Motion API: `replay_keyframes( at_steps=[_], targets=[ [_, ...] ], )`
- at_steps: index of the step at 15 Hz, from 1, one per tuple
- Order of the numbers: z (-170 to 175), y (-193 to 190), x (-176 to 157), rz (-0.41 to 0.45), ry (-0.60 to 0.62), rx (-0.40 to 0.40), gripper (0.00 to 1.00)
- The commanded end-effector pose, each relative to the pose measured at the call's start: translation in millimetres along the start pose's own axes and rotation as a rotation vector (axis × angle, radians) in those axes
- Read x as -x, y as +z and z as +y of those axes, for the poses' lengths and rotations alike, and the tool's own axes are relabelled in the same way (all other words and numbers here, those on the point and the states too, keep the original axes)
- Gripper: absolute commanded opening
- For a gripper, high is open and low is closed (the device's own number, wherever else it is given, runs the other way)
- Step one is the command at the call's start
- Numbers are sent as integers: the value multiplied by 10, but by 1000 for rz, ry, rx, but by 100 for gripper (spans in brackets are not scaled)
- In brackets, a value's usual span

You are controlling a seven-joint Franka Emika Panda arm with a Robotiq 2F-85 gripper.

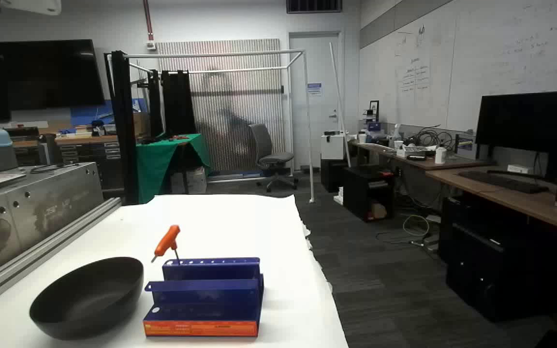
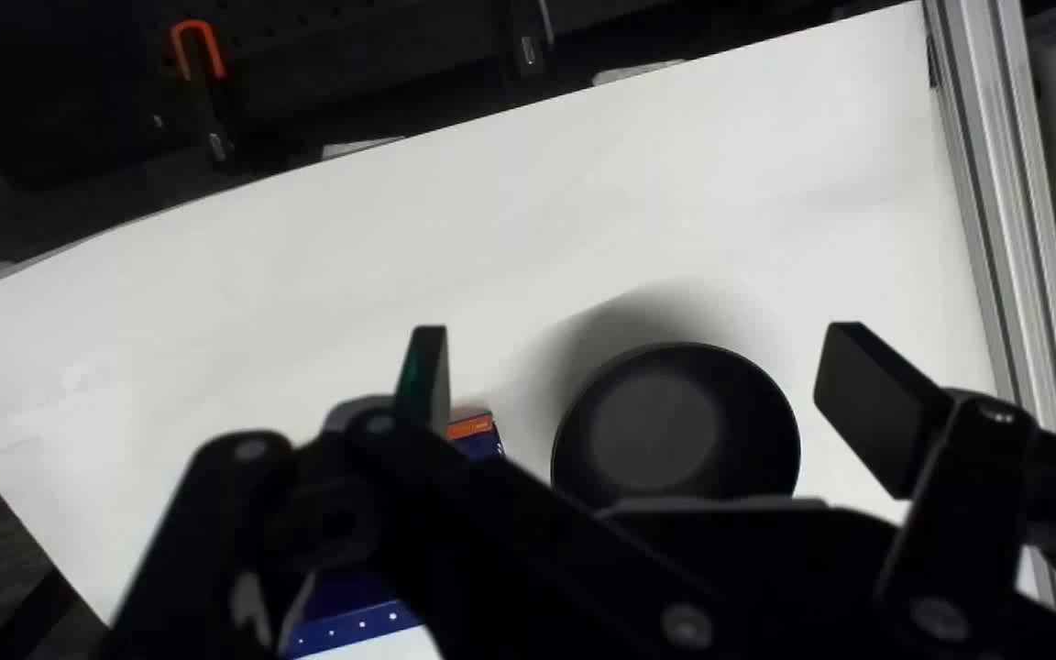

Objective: Remove the wrench from the tool box and put it inside the black bowl

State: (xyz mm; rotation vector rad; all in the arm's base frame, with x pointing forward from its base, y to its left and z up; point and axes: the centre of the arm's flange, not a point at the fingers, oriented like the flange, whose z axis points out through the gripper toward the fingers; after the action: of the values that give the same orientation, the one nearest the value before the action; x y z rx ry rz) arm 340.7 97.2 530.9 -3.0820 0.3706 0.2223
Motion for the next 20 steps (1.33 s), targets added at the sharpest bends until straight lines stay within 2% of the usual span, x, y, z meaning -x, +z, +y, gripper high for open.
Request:
replay_keyframes(
  at_steps=[1, 4, 6, 7, 8, 12, 15, 20],
  targets=[
    [-4, -20, -2, 5, -1, -2, 100],
    [-7, -66, 10, 15, -2, -6, 100],
    [-40, -21, -111, 71, -10, 4, 100],
    [11, 30, -392, 85, 1, 0, 100],
    [35, 50, -496, 102, 3, -8, 100],
    [230, 235, -1298, 166, 60, -45, 100],
    [419, 518, -1820, 141, 109, -57, 100],
    [516, 999, -2259, 58, 124, -43, 100]
  ],
)
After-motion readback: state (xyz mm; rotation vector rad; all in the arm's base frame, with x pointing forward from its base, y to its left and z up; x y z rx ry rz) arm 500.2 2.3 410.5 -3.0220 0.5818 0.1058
